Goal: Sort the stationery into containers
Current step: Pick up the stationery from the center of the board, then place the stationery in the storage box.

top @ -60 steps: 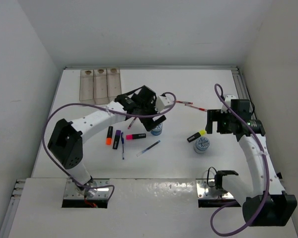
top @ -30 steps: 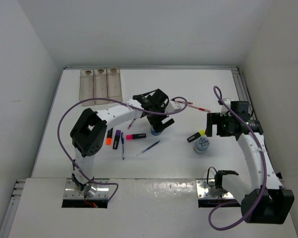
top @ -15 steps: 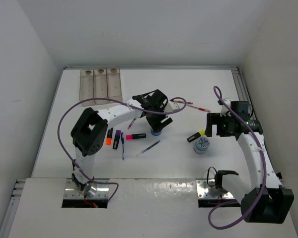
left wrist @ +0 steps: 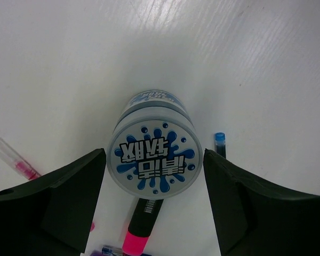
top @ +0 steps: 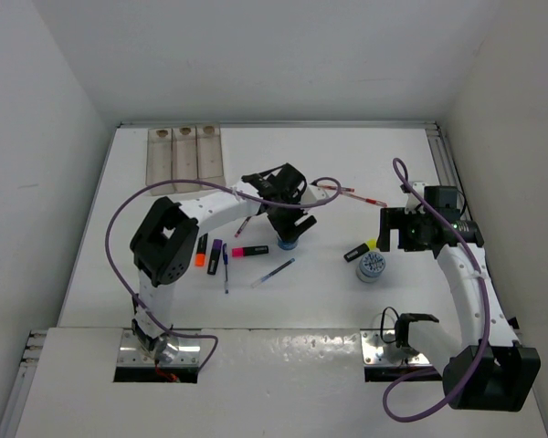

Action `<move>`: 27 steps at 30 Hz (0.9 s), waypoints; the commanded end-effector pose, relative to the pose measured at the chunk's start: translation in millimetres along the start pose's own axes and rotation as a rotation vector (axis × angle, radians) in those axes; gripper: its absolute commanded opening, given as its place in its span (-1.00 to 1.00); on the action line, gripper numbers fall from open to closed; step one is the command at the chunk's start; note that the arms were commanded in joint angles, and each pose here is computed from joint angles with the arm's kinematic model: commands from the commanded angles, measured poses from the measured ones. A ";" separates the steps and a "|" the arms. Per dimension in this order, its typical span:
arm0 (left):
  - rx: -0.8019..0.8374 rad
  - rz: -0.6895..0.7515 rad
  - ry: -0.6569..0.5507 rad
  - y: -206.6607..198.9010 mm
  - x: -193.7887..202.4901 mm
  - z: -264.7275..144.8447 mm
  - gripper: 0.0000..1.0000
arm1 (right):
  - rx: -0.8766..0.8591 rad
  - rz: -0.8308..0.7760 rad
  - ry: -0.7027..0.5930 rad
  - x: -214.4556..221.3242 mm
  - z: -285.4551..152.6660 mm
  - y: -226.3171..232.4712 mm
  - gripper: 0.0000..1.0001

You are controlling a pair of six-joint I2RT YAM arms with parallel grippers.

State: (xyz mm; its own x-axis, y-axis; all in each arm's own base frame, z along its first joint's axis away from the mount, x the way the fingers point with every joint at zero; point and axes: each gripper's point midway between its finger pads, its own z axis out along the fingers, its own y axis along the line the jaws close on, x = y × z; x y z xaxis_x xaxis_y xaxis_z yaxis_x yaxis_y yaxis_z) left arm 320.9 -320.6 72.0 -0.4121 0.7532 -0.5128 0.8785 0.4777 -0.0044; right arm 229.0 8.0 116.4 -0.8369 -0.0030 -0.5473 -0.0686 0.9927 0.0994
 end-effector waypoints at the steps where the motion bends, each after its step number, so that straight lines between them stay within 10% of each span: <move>1: 0.011 -0.016 -0.003 0.9 1.9 6.8 0.60 | -0.008 -0.008 -0.025 -6.6 1.7 -0.4 0.97; 8: 0.008 -0.022 0.006 1.4 4.2 9.4 0.50 | -0.005 -0.008 -0.025 -6.6 1.7 -0.9 0.97; 15: -0.015 -0.064 -0.020 15.1 2.4 -8.0 -0.27 | -0.006 -0.006 -0.027 -7.0 1.1 -0.4 0.97; 27: -0.418 -0.447 -0.207 222.8 21.5 -184.7 -0.89 | -0.046 0.019 -0.032 -12.9 4.8 6.6 0.97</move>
State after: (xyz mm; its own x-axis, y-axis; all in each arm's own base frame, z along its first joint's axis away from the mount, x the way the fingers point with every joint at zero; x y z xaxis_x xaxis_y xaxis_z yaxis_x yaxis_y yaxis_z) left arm 436.9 -172.7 135.7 -0.6704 0.4800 -0.5658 0.5808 0.8140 0.0025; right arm 229.4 12.5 113.8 -0.8444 0.0046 -0.5357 -0.0745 0.9892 0.1259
